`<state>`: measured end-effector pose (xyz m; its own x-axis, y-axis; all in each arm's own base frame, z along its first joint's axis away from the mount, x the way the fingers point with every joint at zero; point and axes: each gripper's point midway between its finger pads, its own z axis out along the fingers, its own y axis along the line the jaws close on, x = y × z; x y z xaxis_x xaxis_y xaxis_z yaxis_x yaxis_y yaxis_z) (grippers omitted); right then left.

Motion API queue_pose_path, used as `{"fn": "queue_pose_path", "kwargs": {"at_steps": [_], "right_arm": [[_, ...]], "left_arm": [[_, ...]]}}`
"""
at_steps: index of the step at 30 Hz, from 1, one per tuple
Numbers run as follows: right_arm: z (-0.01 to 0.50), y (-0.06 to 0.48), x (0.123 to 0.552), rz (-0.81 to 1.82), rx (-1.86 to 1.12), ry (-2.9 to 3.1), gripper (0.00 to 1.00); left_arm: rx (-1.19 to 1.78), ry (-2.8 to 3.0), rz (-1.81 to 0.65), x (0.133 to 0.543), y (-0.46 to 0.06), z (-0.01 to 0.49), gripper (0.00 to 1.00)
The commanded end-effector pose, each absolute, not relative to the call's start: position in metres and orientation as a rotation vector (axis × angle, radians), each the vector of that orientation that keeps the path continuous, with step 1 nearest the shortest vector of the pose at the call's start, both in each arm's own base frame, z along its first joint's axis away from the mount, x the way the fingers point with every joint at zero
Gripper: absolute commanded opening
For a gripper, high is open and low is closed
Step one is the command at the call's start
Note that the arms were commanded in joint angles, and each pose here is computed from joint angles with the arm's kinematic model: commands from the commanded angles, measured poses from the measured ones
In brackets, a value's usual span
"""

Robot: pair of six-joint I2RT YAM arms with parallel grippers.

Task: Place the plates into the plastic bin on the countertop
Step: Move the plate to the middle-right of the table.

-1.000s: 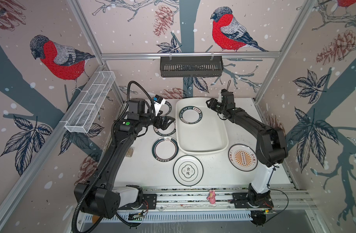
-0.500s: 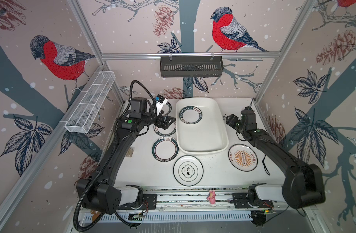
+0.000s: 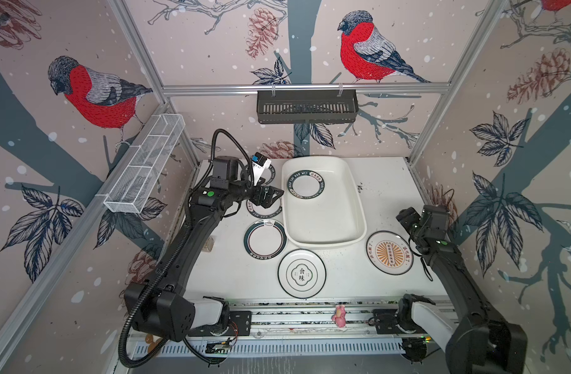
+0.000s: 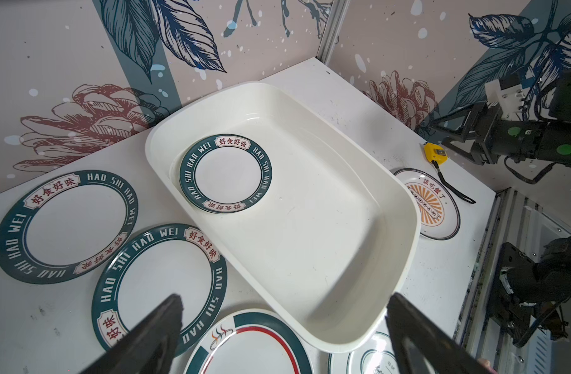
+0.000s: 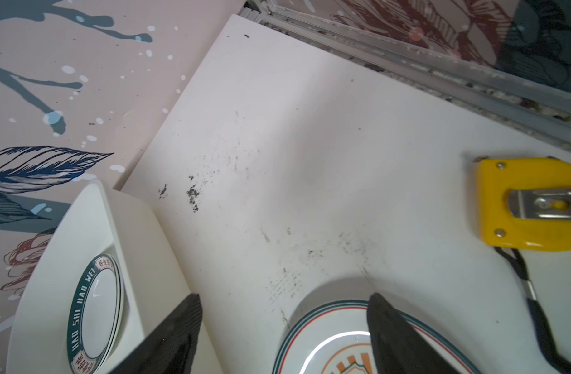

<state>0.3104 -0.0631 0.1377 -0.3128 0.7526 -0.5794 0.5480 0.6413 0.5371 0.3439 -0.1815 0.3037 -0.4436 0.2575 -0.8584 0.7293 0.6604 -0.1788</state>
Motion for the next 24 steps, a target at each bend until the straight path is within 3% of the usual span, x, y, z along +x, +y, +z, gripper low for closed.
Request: {"fn": "queue_pose_path", "kwargs": {"at_steps": [1,9,24], "right_arm": [[0.127,-0.070,0.297,0.323,1.085,2.033,0.81],[0.110,-0.102,0.264,0.231,1.265,2.065,0.84],[0.056,-0.087,0.225,0.264,1.387,2.372,0.84]], "left_arm": [[0.796,1.986,-0.688,0.343,-0.186,0.307,0.97],[0.832,1.985,-0.679,0.340,-0.195,0.306,0.97],[0.787,2.020,-0.648,0.352,-0.192,0.310,0.97]]}}
